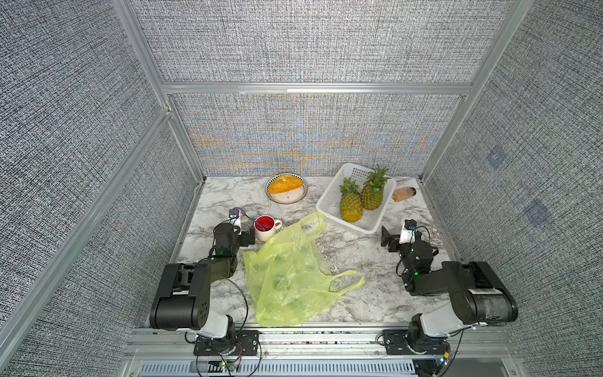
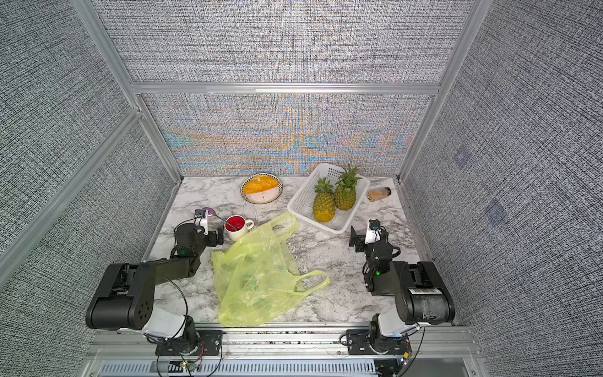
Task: Place the pineapple into a plastic bag & tie a knot
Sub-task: Open the plastic bag at the center of the board.
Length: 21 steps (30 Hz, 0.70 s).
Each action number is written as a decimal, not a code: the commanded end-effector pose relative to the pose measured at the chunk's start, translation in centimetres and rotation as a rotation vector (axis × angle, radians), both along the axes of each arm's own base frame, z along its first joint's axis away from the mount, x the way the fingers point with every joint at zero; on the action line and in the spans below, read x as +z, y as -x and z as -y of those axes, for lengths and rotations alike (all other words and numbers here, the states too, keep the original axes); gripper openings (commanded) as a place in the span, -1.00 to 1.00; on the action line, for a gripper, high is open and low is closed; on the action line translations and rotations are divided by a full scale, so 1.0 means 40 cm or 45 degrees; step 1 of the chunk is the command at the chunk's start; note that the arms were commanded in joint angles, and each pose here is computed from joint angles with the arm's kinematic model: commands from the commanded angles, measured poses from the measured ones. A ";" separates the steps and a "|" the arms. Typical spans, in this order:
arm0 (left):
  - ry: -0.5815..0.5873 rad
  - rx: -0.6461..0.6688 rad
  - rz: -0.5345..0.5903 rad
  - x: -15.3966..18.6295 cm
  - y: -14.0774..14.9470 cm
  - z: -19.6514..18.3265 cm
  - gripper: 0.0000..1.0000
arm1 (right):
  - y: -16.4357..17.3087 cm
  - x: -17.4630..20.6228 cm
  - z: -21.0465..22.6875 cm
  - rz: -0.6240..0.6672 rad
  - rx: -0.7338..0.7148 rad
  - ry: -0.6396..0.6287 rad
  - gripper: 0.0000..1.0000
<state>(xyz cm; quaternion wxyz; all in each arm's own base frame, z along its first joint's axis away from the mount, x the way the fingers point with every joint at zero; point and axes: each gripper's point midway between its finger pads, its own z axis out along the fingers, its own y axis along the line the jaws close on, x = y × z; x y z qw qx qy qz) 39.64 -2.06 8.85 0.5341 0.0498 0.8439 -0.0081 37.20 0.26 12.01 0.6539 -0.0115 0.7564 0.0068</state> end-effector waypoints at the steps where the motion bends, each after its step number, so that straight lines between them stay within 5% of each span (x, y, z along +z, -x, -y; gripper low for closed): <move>1: -0.001 -0.006 0.030 0.014 -0.004 0.001 1.00 | -0.005 0.012 0.003 0.022 -0.008 0.001 0.96; 15: 0.002 -0.005 0.035 0.016 -0.001 0.001 1.00 | 0.000 0.013 0.007 0.027 -0.022 -0.002 0.96; 21: 0.013 0.017 0.068 0.085 0.034 -0.004 1.00 | 0.051 0.083 0.043 0.119 -0.145 -0.036 0.96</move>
